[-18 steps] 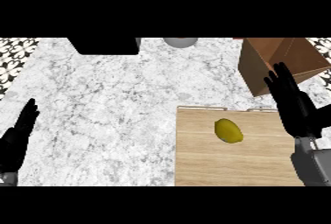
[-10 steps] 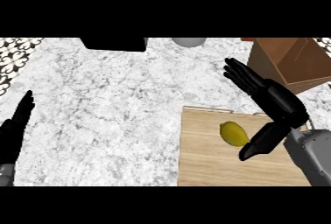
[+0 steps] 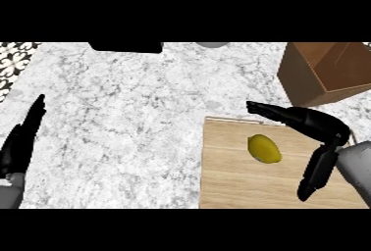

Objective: Pick the lemon from the tray and place it in the cardboard box

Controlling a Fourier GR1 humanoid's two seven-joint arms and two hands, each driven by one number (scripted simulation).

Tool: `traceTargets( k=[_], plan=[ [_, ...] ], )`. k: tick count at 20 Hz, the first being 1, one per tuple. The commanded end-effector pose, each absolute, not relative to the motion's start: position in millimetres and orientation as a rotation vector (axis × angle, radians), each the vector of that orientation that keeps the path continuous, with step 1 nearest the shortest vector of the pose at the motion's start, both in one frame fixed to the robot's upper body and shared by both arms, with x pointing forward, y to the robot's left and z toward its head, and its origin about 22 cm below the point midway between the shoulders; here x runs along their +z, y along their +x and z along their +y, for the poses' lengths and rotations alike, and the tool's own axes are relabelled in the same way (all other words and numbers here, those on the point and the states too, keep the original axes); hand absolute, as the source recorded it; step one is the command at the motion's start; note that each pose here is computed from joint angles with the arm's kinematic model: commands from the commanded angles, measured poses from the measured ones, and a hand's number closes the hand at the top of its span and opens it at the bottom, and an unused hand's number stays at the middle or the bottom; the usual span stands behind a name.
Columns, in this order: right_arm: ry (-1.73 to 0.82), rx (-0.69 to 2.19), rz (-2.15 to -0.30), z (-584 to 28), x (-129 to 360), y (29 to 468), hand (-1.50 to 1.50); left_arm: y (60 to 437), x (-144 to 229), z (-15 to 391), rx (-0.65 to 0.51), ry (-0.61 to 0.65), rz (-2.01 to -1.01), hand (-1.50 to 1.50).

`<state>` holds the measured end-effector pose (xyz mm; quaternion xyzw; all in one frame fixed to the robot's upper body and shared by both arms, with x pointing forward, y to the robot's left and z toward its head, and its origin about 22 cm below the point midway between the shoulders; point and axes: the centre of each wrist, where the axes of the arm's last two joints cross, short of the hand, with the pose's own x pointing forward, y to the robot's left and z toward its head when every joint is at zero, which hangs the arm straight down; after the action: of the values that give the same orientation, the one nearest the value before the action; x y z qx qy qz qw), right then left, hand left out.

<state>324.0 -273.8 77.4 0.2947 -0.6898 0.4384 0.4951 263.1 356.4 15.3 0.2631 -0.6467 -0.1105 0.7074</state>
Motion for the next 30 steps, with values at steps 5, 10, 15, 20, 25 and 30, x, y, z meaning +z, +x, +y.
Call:
traceTargets(
  k=[5, 10, 15, 20, 25, 30],
  plan=[
    [0.636, 1.462, -1.765, -289.2, 127.1, 352.7, -1.5, 272.5, 15.8, 342.4, -0.257, 0.585, -1.42, 0.0],
    [0.498, 1.813, -1.638, -265.4, 128.6, 359.1, -1.5, 285.6, 21.2, 328.8, -0.258, 0.571, -1.436, 0.0],
    [0.412, 2.101, -1.515, -248.0, 109.2, 362.3, -1.5, 283.9, 19.6, 339.6, -0.261, 0.61, -1.418, 0.0],
    [0.408, 2.235, -1.392, -242.4, 97.4, 377.5, -1.5, 277.2, 20.8, 342.7, -0.244, 0.611, -1.403, 0.0],
    [0.372, 2.314, -1.364, -215.0, 80.5, 393.1, -1.5, 281.9, 25.6, 354.2, -0.234, 0.624, -1.386, 0.0],
    [0.35, 2.337, -1.375, -208.6, 64.9, 404.8, -1.5, 260.3, 16.6, 352.9, -0.234, 0.632, -1.384, 0.0]
  ],
)
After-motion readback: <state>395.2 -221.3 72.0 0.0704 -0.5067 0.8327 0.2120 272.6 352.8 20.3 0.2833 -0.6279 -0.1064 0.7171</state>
